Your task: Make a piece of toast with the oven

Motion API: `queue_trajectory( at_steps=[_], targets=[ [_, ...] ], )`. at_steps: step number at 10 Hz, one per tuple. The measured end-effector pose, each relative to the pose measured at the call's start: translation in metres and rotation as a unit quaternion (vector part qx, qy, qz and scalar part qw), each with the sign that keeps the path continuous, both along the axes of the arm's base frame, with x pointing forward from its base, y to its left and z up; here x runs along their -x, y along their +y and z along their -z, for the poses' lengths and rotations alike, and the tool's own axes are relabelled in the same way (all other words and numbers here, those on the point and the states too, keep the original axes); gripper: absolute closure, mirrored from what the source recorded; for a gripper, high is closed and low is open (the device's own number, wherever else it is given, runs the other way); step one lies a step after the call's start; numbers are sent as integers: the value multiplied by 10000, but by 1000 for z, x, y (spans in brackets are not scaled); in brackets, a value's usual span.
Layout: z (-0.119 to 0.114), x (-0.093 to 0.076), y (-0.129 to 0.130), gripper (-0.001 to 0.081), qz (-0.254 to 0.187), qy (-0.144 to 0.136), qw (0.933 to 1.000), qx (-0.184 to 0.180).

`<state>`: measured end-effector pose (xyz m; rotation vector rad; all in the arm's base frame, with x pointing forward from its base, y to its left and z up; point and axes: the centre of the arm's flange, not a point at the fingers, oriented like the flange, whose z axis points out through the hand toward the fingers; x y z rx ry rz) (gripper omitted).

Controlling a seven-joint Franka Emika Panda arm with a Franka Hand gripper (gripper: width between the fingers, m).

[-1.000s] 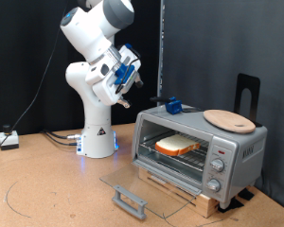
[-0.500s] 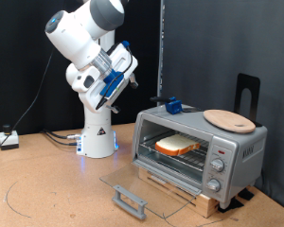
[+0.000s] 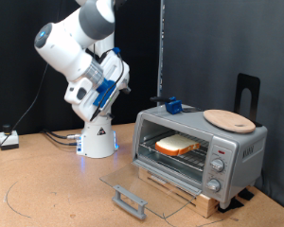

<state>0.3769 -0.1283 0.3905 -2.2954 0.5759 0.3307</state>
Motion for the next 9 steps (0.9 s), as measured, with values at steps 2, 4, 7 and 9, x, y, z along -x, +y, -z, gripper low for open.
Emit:
queue_trajectory(
  at_steps=[2,4,7,9],
  targets=[
    [15,-4,-26,-1,8,-8,10000,84],
    [27,-6,-52,-1,-79,-36,9997,208],
    [48,-12,-86,-1,186,-3,9979,612],
    [50,-8,-83,-1,-162,19,9988,453]
  ],
)
